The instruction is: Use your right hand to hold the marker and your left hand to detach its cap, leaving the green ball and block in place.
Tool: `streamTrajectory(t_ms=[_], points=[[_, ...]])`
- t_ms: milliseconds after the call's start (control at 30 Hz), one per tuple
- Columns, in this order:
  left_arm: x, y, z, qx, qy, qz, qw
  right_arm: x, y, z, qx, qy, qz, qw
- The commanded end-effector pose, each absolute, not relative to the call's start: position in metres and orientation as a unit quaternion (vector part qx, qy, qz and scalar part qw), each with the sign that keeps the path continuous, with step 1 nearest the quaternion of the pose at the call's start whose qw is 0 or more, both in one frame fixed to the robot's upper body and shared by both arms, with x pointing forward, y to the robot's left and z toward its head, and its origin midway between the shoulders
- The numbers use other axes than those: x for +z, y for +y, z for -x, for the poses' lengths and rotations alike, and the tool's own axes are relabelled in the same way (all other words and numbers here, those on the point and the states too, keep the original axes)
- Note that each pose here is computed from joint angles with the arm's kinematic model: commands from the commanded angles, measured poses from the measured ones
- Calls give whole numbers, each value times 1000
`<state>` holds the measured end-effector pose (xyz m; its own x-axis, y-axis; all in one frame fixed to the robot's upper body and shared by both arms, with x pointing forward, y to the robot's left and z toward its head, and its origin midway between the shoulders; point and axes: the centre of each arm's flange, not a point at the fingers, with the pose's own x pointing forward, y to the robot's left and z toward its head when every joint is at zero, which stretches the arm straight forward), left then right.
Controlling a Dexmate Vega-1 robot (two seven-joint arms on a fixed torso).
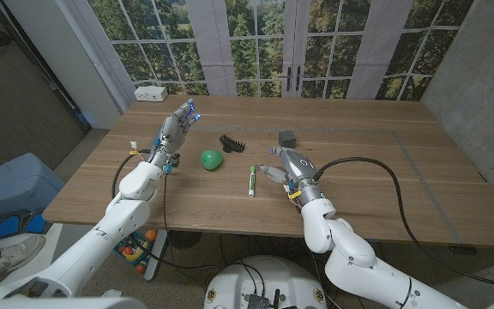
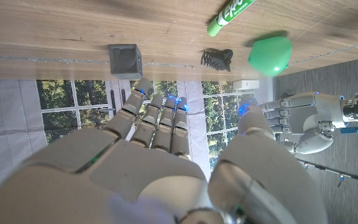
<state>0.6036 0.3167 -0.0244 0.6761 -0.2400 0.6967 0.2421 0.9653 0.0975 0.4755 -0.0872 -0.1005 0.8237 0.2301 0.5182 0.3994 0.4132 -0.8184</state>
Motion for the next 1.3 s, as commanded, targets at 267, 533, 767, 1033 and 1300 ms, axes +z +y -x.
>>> streamTrajectory(t_ms=[267,533,767,1033,1300], points=[[-25,316,-602,-131,-381,1,915,-113,-76,-484,-60,-261,564,781],[-24,318,-604,-131,-383,0,914,-116,-75,-489,-51,-245,573,780],[-25,320,-605,-130,-381,0,915,-124,-69,-493,-41,-229,588,775],[-24,321,-604,-132,-383,-1,914,-128,-66,-495,-40,-228,587,776],[-25,322,-602,-133,-380,-3,915,-134,-60,-493,-41,-229,589,774]])
